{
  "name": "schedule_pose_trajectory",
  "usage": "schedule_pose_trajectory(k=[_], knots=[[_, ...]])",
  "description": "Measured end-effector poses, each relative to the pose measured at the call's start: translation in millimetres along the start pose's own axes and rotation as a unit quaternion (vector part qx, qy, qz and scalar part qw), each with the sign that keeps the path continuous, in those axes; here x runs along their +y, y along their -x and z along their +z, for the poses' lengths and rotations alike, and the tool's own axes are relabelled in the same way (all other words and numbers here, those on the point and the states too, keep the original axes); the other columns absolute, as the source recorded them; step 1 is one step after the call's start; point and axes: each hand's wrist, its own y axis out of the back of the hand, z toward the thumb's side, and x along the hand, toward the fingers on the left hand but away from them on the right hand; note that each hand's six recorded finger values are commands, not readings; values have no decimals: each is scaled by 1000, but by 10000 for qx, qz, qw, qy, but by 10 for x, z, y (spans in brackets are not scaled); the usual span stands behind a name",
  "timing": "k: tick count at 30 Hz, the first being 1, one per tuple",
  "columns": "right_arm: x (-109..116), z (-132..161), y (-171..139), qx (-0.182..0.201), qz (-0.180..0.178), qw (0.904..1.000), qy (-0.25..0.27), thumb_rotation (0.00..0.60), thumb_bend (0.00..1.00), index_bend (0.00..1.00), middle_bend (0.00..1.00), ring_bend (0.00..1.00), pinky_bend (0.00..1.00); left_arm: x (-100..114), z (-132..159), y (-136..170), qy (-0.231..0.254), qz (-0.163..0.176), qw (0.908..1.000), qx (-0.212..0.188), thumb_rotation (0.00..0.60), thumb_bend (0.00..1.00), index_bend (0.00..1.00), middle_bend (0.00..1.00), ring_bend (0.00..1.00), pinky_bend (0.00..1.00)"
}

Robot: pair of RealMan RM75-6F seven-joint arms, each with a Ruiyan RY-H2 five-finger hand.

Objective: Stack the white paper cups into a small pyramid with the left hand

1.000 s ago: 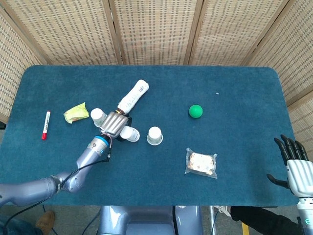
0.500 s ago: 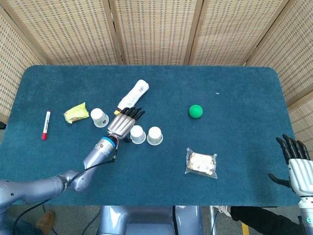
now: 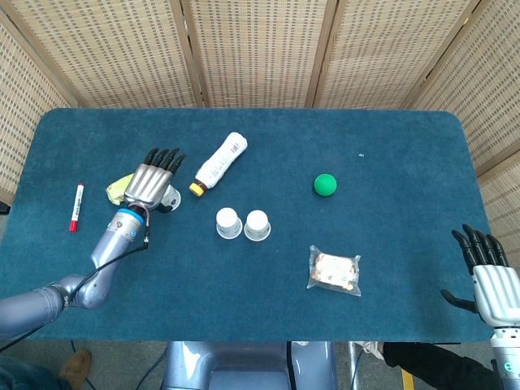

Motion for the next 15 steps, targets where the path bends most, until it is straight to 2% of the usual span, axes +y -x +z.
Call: schedule_pose_trajectory(k=[7, 10, 15], knots=[[-80, 5, 40, -63, 90, 9999, -120, 600, 0, 0, 0, 0, 0, -305, -398, -151, 288, -449, 9976, 442, 600, 0, 62, 0, 20, 124], [-112, 0, 57, -98, 125, 9998, -152, 600, 0, 0, 0, 0, 0, -428, -420, -218, 385, -596, 9963, 483, 600, 0, 131, 21, 89, 201], [-132, -12, 65, -133, 140, 9996, -183, 600, 0, 0, 0, 0, 0, -561, -352, -290, 540, -781, 9946, 429, 600, 19, 267, 144, 205, 292]])
